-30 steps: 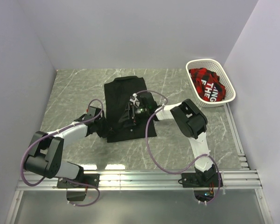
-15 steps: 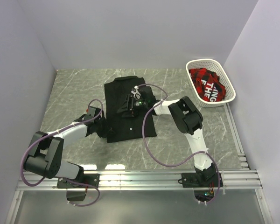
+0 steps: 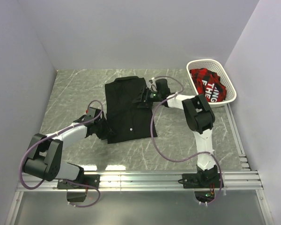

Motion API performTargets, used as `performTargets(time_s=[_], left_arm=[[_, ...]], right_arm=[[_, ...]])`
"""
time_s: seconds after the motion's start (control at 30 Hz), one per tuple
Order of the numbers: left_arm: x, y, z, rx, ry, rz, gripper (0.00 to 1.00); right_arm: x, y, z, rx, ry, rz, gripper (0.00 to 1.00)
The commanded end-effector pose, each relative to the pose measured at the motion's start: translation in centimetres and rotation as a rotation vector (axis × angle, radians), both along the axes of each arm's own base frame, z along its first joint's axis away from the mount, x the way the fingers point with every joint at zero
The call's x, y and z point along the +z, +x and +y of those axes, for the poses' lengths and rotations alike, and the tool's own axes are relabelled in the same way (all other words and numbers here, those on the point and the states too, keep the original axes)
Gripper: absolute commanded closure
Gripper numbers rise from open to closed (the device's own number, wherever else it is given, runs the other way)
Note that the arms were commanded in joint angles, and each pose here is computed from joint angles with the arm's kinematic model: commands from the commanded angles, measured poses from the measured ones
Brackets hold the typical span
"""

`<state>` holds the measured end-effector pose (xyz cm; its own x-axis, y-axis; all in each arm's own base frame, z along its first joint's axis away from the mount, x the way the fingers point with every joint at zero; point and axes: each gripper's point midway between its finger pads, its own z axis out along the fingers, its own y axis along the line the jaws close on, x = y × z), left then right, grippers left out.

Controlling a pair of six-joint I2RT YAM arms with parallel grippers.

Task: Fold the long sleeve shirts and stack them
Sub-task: Fold the shirt

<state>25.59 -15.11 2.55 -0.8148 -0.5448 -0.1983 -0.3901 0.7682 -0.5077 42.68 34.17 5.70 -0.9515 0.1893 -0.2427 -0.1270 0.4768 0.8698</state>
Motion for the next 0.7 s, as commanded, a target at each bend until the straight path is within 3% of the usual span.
performTargets(time_s=[0.0,0.17,0.3,0.4,0.53,0.67], left_arm=[[1.2,0.3,1.2,0.003,0.069,-0.018,0.59],[4.8,2.5,0.7,-0.001,0.057,-0.117,0.41],[7.7,2.8,-0.4,-0.042,-0.001,-0.194,0.41],[8.8,2.3,-2.4,-0.112,-0.079,-0.215,0.52],[8.5,1.3,-5.6,-0.196,-0.162,-0.188,0.74],[7.0,0.5,-7.9,-0.267,-0.171,-0.136,0.83]], right_arm=[[5.2,0.9,-2.1,-0.020,-0.079,-0.175,0.28],[8.8,-2.2,-3.1,0.019,-0.073,-0.239,0.28],[8.3,-7.3,-3.4,0.131,-0.080,-0.207,0.29],[7.0,-11.0,-2.9,0.214,-0.075,-0.168,0.29],[5.2,-14.9,-1.5,0.322,-0.055,-0.115,0.29],[3.0,-17.5,-0.5,0.402,-0.042,-0.049,0.29]])
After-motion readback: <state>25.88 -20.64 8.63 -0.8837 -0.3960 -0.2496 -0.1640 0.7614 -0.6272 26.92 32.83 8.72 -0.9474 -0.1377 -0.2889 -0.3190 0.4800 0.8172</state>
